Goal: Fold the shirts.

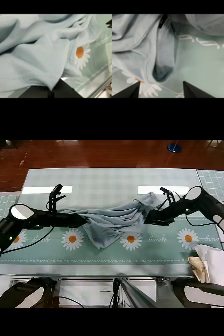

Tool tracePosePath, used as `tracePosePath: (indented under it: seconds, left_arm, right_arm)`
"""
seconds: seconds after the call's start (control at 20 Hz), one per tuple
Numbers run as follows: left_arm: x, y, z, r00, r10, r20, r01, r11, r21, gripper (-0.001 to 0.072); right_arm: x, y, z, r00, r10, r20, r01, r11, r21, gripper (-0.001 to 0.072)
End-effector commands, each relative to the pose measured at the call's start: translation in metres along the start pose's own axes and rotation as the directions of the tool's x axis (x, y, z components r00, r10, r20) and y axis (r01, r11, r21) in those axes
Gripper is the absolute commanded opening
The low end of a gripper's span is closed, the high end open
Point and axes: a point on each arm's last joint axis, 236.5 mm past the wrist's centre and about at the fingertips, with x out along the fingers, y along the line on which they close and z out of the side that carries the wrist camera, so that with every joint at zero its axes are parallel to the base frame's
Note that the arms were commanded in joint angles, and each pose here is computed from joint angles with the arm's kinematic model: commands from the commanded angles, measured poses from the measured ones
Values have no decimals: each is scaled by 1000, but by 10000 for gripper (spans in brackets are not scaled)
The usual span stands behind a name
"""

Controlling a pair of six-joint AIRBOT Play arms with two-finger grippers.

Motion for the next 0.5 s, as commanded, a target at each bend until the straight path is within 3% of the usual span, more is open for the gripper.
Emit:
tracePosePath:
  seconds: [0.0,0.25,0.3,0.45]
  left_arm:
    - [0,0,1,1000,1,5,-1,1000,3,19]
    - [-1,4,9,999,16,37,-17,1000,11,19]
    - [-1,5,12,998,23,52,-25,999,38,19]
    - [-2,10,22,995,42,94,-47,997,53,19]
  right_arm:
    - [19,9,6,997,74,-13,-73,995,63,605]
    - [72,33,-16,991,44,-128,-45,999,-1,583]
    - [81,39,-17,992,33,-124,-36,999,-18,525]
    - [95,53,-11,997,14,-81,-19,998,-61,59]
